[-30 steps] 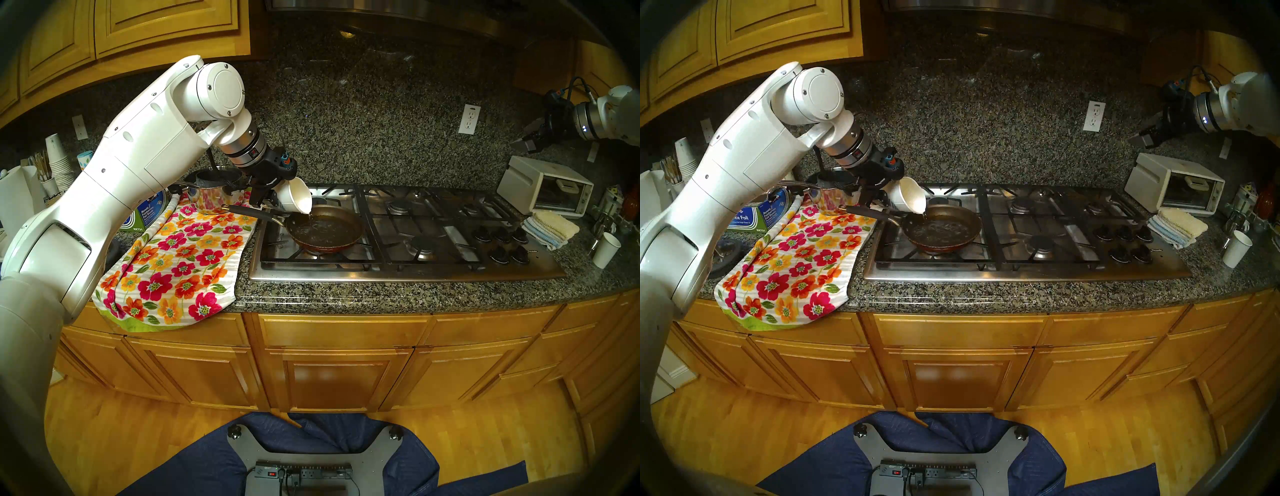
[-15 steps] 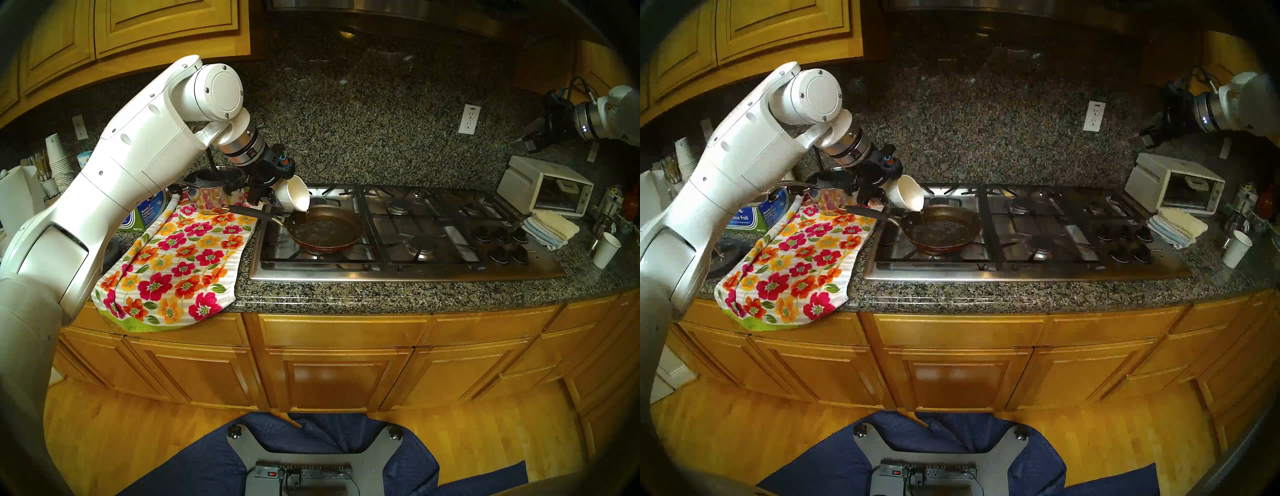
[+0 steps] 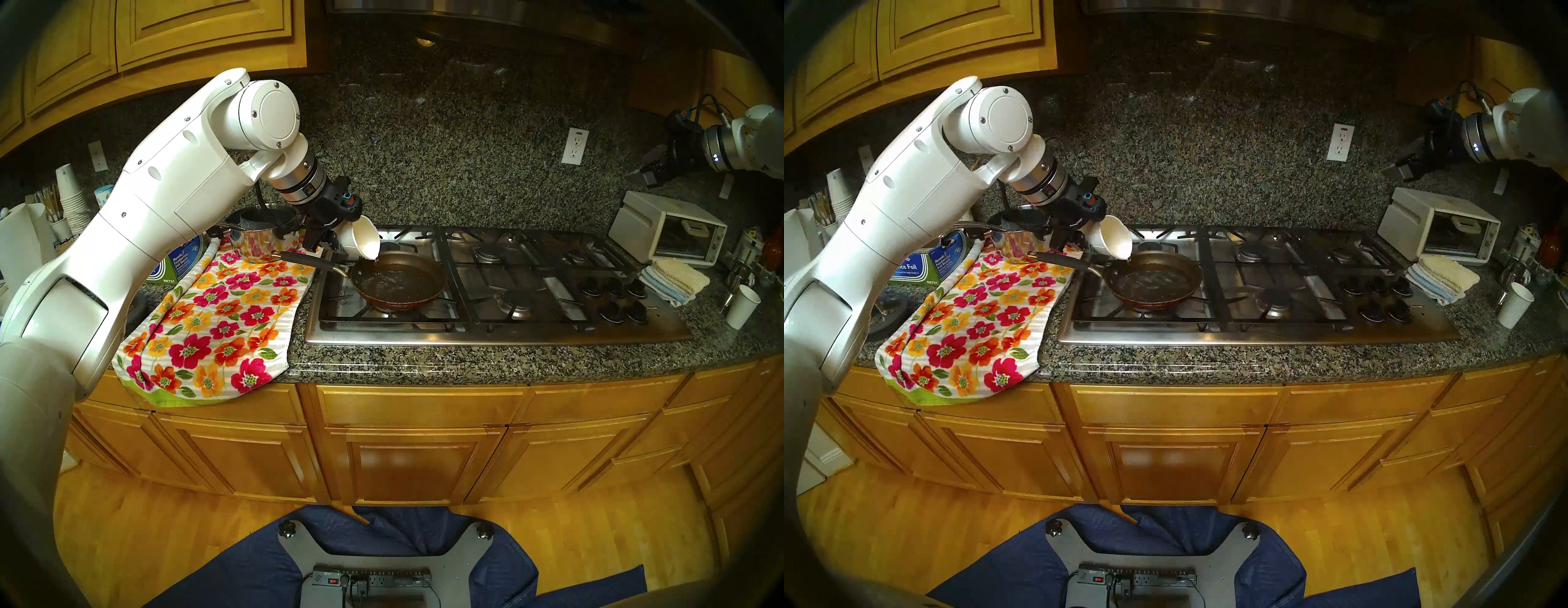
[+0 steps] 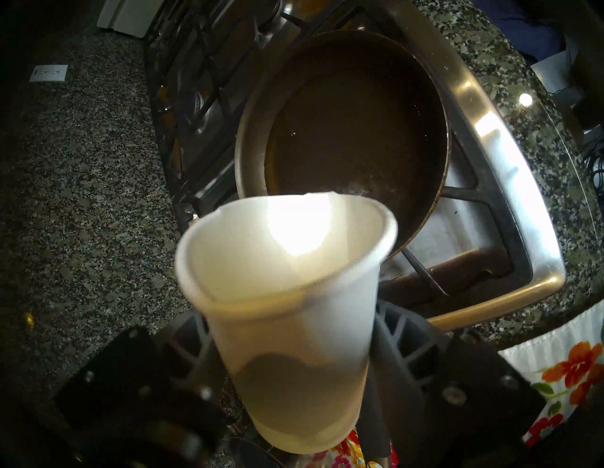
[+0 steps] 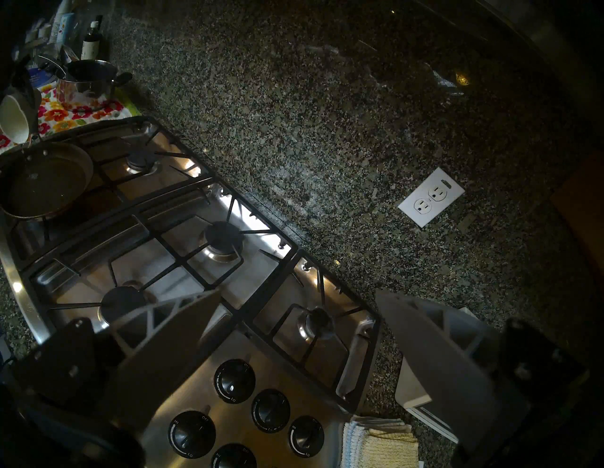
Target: Pick up the water cup, pour water into the pot, turn on the stove
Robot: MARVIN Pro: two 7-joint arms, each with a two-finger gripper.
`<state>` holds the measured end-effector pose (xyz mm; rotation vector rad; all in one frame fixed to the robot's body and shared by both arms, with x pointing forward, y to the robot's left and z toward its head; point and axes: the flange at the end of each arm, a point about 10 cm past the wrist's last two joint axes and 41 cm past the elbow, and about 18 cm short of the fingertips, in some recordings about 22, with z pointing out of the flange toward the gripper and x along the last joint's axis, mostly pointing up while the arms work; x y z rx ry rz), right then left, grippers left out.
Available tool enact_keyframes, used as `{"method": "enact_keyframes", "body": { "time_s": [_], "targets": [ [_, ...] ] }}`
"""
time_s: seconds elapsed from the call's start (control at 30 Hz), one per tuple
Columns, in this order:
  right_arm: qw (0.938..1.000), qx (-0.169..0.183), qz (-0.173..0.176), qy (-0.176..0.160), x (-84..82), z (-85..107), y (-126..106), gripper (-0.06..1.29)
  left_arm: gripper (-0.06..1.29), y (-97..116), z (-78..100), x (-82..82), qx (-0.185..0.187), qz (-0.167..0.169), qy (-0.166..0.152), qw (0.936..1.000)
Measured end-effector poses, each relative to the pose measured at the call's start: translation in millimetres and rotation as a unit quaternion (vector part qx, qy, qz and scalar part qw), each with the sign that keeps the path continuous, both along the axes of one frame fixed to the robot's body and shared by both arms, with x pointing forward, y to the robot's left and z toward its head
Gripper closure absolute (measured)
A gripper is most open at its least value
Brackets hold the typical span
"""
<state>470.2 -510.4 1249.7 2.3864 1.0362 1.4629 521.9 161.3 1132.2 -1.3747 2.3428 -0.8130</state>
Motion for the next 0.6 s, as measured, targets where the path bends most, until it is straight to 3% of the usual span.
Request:
{"method": "enact_keyframes", "body": {
  "time_s": [0.6],
  "targets": [
    [1.0000,0.000,0.000,0.000,0.0,0.0,0.0,-0.01,0.53,-3.7,-2.9,0.1,0.016,-0.014,-0.016,0.9997]
  ]
}}
